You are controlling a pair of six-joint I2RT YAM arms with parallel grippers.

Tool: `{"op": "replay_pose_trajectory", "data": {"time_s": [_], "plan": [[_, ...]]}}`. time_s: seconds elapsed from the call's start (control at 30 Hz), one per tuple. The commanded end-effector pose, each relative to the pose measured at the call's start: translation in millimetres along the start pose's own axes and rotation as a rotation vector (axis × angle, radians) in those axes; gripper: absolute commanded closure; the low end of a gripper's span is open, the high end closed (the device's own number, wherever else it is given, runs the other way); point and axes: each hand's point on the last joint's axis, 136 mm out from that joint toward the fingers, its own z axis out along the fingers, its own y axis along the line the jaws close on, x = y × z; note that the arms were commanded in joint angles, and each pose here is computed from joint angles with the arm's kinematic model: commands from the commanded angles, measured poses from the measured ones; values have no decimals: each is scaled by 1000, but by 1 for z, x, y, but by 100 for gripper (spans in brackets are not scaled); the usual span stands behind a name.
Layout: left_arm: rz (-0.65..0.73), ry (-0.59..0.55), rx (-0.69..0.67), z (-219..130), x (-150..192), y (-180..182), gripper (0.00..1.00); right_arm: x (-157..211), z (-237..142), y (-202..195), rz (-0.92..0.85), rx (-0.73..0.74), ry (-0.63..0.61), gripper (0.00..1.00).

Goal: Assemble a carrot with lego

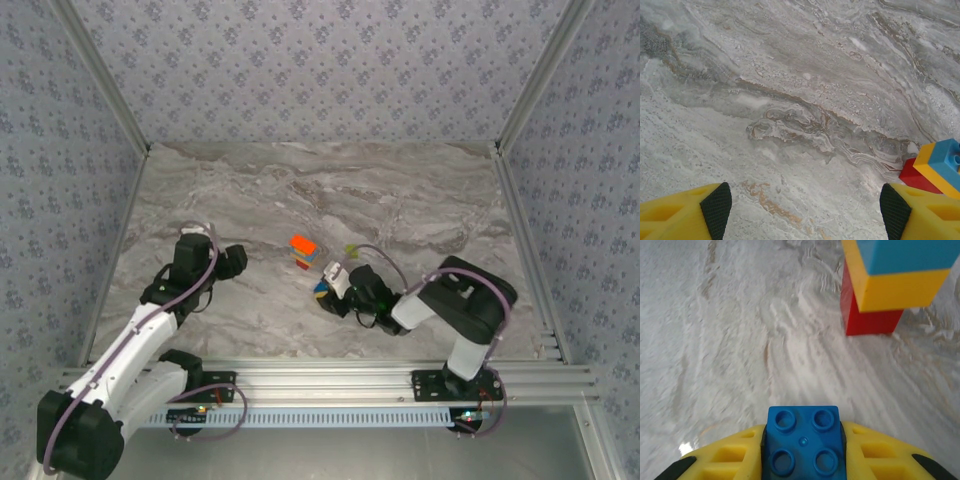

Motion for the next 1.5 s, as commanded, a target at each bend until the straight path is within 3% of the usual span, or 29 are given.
{"op": "replay_pose_trajectory", "data": {"time_s": [0.0, 0.37, 0.57, 0.73, 0.93, 1.33, 1.4, 1.47], "plan": [[10, -53, 2, -1, -10, 0, 19, 3, -21, 7, 24, 7, 69, 77], [72, -131, 43, -9, -48, -21, 20, -79, -82, 41, 3, -164, 8, 77], [66, -149, 72, 3, -66, -37, 25, -112, -90, 23, -37, -98, 15, 77], [106, -146, 113, 14, -82, -66, 41, -132, -79, -6, -88, 31, 44, 77], [234, -93, 200, 19, -77, -106, 61, -148, -57, -25, -134, 111, 61, 77], [306, -30, 486, 22, -46, -149, 64, -145, -30, -47, -63, 144, 57, 78], [312, -21, 502, 24, -43, -151, 60, -147, -28, -49, -57, 146, 57, 77], [323, -21, 510, 26, -40, -152, 47, -148, -28, -51, -55, 147, 63, 78]]}}
